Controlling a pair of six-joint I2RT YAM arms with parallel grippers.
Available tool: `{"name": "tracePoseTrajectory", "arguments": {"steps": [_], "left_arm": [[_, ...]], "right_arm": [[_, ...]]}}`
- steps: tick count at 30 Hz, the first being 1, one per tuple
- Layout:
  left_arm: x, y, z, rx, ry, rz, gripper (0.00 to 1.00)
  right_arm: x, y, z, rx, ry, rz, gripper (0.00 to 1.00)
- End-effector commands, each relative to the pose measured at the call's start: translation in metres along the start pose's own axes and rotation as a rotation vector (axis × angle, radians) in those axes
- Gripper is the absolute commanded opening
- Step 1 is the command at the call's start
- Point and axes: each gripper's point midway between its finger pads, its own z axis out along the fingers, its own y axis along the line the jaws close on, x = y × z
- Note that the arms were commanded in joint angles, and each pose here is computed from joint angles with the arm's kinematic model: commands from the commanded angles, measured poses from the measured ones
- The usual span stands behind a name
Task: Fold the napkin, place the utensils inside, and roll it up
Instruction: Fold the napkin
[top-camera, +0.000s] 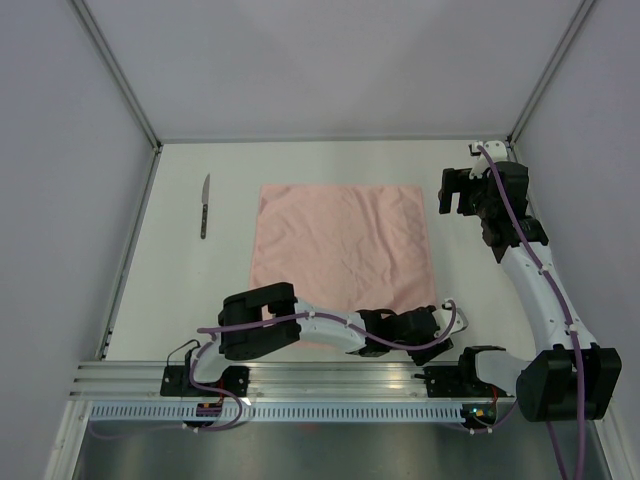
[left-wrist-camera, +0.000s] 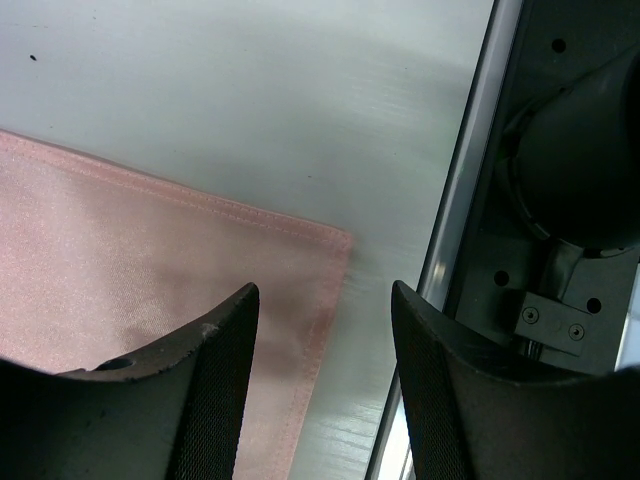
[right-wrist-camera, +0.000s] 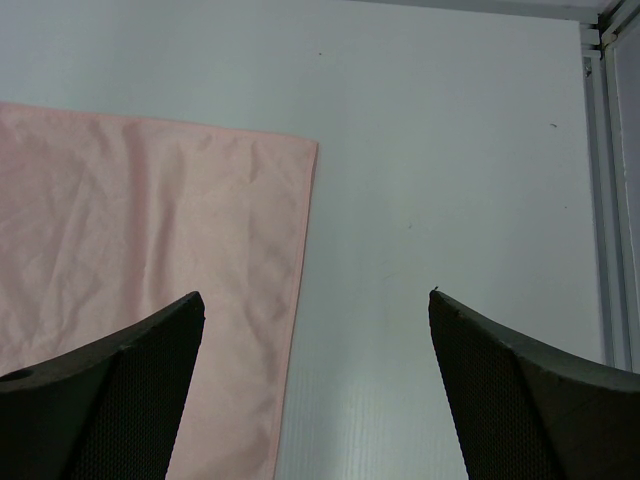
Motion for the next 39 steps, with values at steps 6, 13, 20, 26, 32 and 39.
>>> {"name": "tracePoseTrajectory", "arguments": {"steps": [6, 13, 20, 26, 32, 39], "left_arm": [[-0.007, -0.005, 0.007, 0.01, -0.039, 0.039, 0.6], [-0.005, -0.004, 0.008, 0.005, -0.033, 0.04, 0.6], [-0.002, -0.003, 0.008, -0.002, -0.027, 0.04, 0.59], [-0.001, -0.003, 0.009, -0.002, -0.024, 0.04, 0.59], [-0.001, -0.002, 0.01, -0.004, -0.021, 0.04, 0.57], [0.002, -0.002, 0.011, -0.005, -0.015, 0.039, 0.56]], "right_arm": [[-0.005, 0.0, 0.001, 0.002, -0.019, -0.01, 0.98], [-0.004, 0.0, 0.002, 0.0, -0.016, -0.011, 0.98], [-0.004, 0.0, 0.002, -0.002, -0.016, -0.011, 0.98], [-0.004, 0.001, 0.002, -0.003, -0.016, -0.01, 0.98], [-0.004, 0.001, 0.002, -0.003, -0.015, -0.01, 0.98], [-0.004, 0.0, 0.002, -0.003, -0.015, -0.011, 0.98]]}}
